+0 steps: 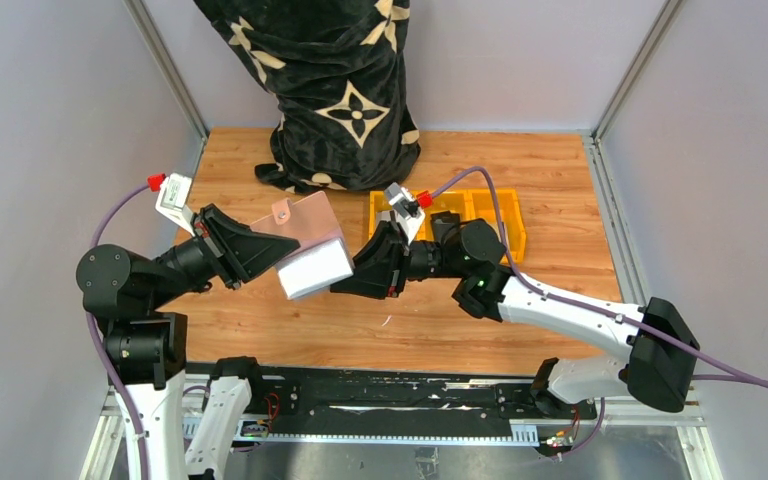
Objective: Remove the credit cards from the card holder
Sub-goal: Open the card holder.
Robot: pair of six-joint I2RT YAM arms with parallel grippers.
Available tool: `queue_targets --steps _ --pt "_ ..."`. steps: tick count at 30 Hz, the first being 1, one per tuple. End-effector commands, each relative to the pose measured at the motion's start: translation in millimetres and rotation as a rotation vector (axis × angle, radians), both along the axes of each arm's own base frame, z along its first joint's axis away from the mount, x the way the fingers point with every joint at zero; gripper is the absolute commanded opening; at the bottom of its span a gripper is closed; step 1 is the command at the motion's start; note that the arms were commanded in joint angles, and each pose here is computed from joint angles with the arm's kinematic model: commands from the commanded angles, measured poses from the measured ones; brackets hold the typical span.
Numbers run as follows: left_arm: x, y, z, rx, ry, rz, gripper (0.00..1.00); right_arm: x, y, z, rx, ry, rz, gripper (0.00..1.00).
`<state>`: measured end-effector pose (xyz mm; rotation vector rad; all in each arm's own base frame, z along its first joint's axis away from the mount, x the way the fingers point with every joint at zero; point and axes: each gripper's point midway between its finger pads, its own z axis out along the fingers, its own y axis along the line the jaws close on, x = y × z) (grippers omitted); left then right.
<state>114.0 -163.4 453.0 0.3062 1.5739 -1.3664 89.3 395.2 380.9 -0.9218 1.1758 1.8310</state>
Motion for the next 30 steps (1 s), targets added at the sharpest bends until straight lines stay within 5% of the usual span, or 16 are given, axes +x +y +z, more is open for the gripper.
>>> queue_targets --steps 1,4,13,21,24,30 --pt "-12.3 -1.7 10.9 -0.002 -0.036 -0.015 0.00 12.7 1.5 26.7 0.052 -0.017 -0.087 0.21" --pt "-13.2 -1.9 11.2 -0.004 -0.034 -0.019 0.00 17.5 2.7 33.8 0.059 -0.019 -0.112 0.24" --pt "-18.5 -3.0 11.0 0.013 -0.055 -0.035 0.00 28.3 4.6 46.3 0.063 0.037 -0.159 0.55" --pt "-17.0 -2.7 11.0 0.018 -0.064 -0.031 0.00 19.5 3.8 45.9 0.055 0.029 -0.110 0.63" --pt "-17.0 -2.6 9.3 0.023 -0.067 -0.030 0.00 14.0 1.5 55.4 0.094 0.014 -0.089 0.76" --pt "-18.6 -2.5 11.4 0.026 -0.077 -0.027 0.00 -3.4 -2.1 48.5 0.085 -0.072 -0.034 0.80"
